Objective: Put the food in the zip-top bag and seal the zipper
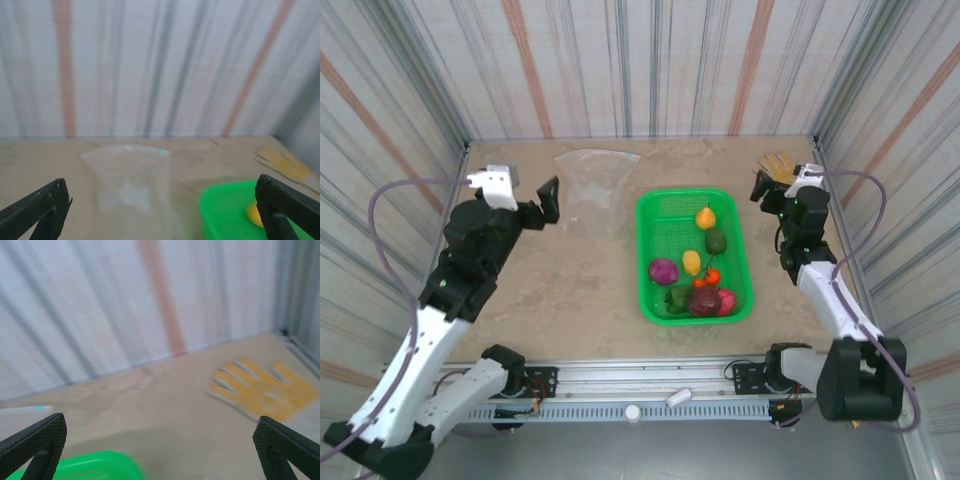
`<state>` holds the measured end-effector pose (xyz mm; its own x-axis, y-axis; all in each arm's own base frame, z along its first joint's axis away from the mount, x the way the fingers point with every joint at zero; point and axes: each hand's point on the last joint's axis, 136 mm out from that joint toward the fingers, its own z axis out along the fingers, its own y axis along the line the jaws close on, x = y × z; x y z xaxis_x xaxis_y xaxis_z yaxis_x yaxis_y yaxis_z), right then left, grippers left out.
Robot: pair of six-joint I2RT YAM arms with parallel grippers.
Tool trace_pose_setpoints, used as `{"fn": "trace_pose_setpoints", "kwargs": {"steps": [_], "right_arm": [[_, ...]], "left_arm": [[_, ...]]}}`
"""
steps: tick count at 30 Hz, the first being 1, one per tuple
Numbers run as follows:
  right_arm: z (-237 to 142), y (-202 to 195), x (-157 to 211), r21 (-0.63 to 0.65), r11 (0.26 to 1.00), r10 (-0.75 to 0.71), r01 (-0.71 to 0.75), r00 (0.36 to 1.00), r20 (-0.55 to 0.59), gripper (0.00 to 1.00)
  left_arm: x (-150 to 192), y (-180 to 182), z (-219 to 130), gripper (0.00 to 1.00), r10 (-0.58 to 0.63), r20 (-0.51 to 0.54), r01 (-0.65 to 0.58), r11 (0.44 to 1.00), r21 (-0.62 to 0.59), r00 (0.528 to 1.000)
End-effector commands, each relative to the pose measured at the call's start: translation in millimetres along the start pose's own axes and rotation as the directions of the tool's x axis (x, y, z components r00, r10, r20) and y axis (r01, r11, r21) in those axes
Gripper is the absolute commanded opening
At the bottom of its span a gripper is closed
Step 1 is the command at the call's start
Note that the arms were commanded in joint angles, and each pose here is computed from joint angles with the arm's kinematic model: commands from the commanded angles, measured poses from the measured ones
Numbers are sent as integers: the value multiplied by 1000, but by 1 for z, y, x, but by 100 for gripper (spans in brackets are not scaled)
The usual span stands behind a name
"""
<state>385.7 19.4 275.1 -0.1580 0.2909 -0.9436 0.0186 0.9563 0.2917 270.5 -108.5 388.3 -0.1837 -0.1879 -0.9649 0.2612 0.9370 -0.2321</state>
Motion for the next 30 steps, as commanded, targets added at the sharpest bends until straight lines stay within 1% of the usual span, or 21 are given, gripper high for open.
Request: {"fn": "trace_pose_setpoints", "kwargs": {"steps": [1,3,4,7,9,10,12,14,15,16,17,18,19,20,21,22,23,24,25,28,30], "right_arm": [[-45,72,-23,-178,984,7,-8,1000,-5,99],[-71,113,-19,-300,954,-15,3,999,-38,99],[-84,131,-13,-355,935,-33,5,997,-73,99],[-115,166,15,-470,882,-122,23,976,-181,99],[-125,176,32,-491,870,-176,41,957,-231,99],[-127,175,41,-474,879,-209,59,940,-269,99],[-129,168,47,-409,907,-249,101,912,-327,99],[-129,160,54,-356,932,-220,67,886,-408,99],[-134,154,64,-337,941,-188,17,856,-481,99],[-143,158,69,-376,924,-164,-63,825,-541,99],[-147,169,70,-449,878,-139,-165,810,-570,99],[-149,177,67,-494,833,-107,-249,804,-585,99],[-141,171,66,-447,857,-65,-256,808,-586,99],[-135,161,66,-387,895,-52,-222,810,-584,99],[-130,150,68,-330,928,-61,-173,803,-593,99],[-127,142,69,-288,949,-67,-133,803,-592,99],[-126,139,73,-274,954,-67,-125,799,-597,99],[-129,143,77,-296,946,-80,-133,789,-609,99],[-133,146,83,-325,937,-107,-127,782,-614,100],[-138,143,98,-313,950,-204,-2,754,-625,99],[-138,140,100,-291,955,-226,52,762,-607,99]], "left_arm": [[50,-5,-48,99,-208,-272,207,978,-32,940],[75,-11,-74,99,-252,-406,258,965,-40,879],[89,-10,-87,99,-260,-482,264,963,-62,837],[124,-9,-123,99,-293,-672,273,952,-139,680],[137,-9,-138,99,-304,-747,258,949,-182,591],[134,-10,-139,99,-309,-754,257,947,-191,579],[128,-17,-125,99,-284,-743,252,955,-159,606],[126,-19,-105,99,-279,-717,234,958,-164,639],[130,-18,-93,99,-290,-707,225,956,-187,645],[136,-19,-80,99,-304,-699,230,952,-201,647],[138,-23,-68,99,-299,-699,241,953,-183,650],[135,-35,-52,99,-209,-709,239,969,-58,674],[134,-29,-35,99,-226,-681,247,967,-67,696],[132,-15,-21,99,-287,-641,269,954,-129,711],[131,-8,-5,99,-361,-605,342,927,-152,710],[128,-9,12,99,-411,-579,433,895,-109,704],[125,-6,25,99,-458,-554,496,863,-91,695],[127,5,37,99,-521,-530,547,828,-124,669],[127,13,50,99,-549,-511,572,810,-130,662],[124,16,87,99,-495,-519,550,833,-56,697],[132,23,107,99,-453,-553,486,869,-96,700]]}}
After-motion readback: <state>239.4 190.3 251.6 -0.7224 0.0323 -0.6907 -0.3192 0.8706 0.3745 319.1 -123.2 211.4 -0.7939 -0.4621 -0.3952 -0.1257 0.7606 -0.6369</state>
